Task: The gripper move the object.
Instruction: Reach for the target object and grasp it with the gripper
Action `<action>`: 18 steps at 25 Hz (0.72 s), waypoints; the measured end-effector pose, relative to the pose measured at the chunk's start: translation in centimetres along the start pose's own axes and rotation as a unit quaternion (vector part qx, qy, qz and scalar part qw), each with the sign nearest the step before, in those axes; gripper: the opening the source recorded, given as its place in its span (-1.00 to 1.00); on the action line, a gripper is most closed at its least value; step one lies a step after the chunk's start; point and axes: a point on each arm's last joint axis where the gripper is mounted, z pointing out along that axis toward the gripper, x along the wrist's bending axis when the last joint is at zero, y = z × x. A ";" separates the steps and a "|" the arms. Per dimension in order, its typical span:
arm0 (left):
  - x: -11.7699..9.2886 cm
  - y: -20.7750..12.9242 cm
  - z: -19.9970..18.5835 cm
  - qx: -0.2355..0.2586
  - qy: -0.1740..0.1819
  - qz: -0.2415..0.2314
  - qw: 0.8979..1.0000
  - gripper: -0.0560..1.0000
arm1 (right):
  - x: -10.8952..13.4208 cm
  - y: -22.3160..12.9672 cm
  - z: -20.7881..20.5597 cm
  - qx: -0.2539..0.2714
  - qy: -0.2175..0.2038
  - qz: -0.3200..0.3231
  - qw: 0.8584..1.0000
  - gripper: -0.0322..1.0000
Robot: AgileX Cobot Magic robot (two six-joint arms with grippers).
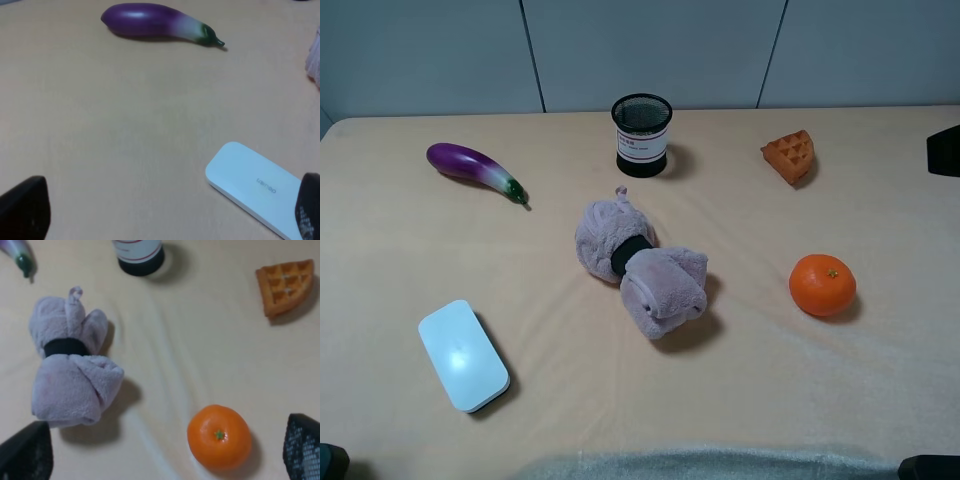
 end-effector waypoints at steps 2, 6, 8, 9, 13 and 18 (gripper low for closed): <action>0.0 0.0 0.0 0.000 0.000 0.000 1.000 0.96 | 0.0 0.3 0.7 0.010 0.010 -0.005 1.000 0.40; 0.0 0.0 0.0 0.000 0.000 0.000 1.000 0.96 | 0.3 0.9 2.5 0.029 0.033 -0.019 0.999 0.40; 0.0 0.0 0.0 0.000 0.000 0.000 1.000 0.96 | 0.6 1.3 3.4 0.034 0.044 -0.026 0.998 0.40; 0.0 0.0 0.0 0.000 0.000 0.000 1.000 0.96 | 0.8 1.4 3.9 0.038 0.050 -0.029 0.998 0.40; 0.0 0.0 0.0 0.000 0.000 0.000 1.000 0.96 | 1.9 1.8 5.9 0.054 0.072 -0.044 0.995 0.40; 0.0 0.0 0.0 0.000 0.000 0.000 1.000 0.96 | 3.9 2.1 8.3 0.068 0.096 -0.058 0.991 0.40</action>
